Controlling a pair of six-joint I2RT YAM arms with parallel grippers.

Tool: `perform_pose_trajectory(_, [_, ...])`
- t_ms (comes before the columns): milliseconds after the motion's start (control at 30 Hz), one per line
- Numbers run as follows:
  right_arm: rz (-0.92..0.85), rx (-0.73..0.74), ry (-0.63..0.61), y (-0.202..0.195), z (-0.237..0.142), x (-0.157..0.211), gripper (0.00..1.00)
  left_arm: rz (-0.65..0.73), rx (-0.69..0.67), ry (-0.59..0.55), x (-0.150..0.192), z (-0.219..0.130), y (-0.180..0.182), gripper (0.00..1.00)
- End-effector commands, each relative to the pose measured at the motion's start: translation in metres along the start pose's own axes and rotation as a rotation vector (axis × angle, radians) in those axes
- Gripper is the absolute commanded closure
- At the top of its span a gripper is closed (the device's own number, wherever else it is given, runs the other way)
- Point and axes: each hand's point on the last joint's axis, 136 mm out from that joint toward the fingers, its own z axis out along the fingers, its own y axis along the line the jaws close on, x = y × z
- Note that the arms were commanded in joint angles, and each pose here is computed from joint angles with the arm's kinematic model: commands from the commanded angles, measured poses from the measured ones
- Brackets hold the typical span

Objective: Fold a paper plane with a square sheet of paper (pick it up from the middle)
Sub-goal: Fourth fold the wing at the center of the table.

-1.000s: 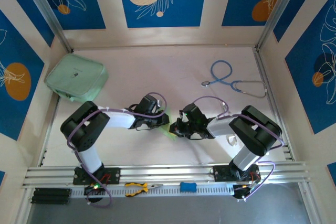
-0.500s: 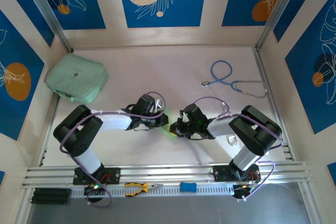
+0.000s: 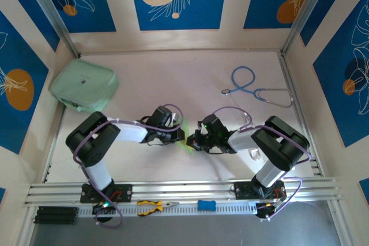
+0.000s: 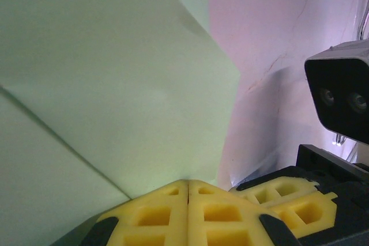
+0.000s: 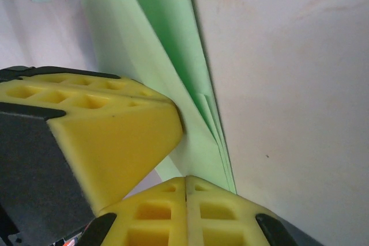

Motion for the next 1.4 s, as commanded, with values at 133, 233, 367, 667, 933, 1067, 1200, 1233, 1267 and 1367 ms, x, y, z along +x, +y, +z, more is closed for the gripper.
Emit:
perform_pose_trajectory(133, [0.115, 0.17, 0.071, -0.056, 0.0, 0.023, 1.0, -0.018, -0.067, -0.04, -0.017, -0.006, 0.013, 0.97])
perform_pose_trajectory(233, [0.114, 0.17, 0.078, -0.056, 0.001, 0.024, 1.0, -0.027, -0.062, -0.051, -0.025, -0.006, 0.014, 0.96])
perform_pose_trajectory(367, [0.109, 0.168, 0.083, -0.055, 0.001, 0.024, 1.0, -0.041, -0.055, -0.055, -0.033, -0.005, 0.016, 0.96])
perform_pose_trajectory(667, [-0.002, 0.095, 0.075, -0.012, 0.0, 0.011, 1.0, -0.062, -0.049, -0.029, -0.021, -0.004, 0.024, 0.98])
perform_pose_trajectory(933, [-0.064, 0.042, 0.016, 0.021, -0.002, -0.013, 1.0, -0.078, -0.044, -0.016, -0.015, -0.004, 0.024, 0.98])
perform_pose_trajectory(1067, [-0.063, 0.043, 0.013, 0.026, 0.004, -0.02, 1.0, -0.077, -0.044, -0.017, -0.015, -0.005, 0.023, 0.98])
perform_pose_trajectory(1200, [-0.042, 0.068, 0.006, 0.018, 0.013, -0.029, 1.0, -0.074, -0.04, -0.017, -0.015, -0.005, 0.021, 0.98])
perform_pose_trajectory(1233, [-0.03, 0.088, 0.009, 0.011, 0.014, -0.028, 1.0, -0.074, -0.039, -0.018, -0.015, -0.005, 0.021, 0.98])
perform_pose_trajectory(1267, [-0.016, 0.117, 0.017, 0.003, 0.015, -0.026, 1.0, -0.072, -0.04, -0.019, -0.016, -0.005, 0.021, 0.98])
perform_pose_trajectory(1367, [0.017, 0.192, 0.053, -0.024, 0.015, -0.012, 1.0, -0.06, -0.043, -0.028, -0.019, -0.007, 0.019, 0.98])
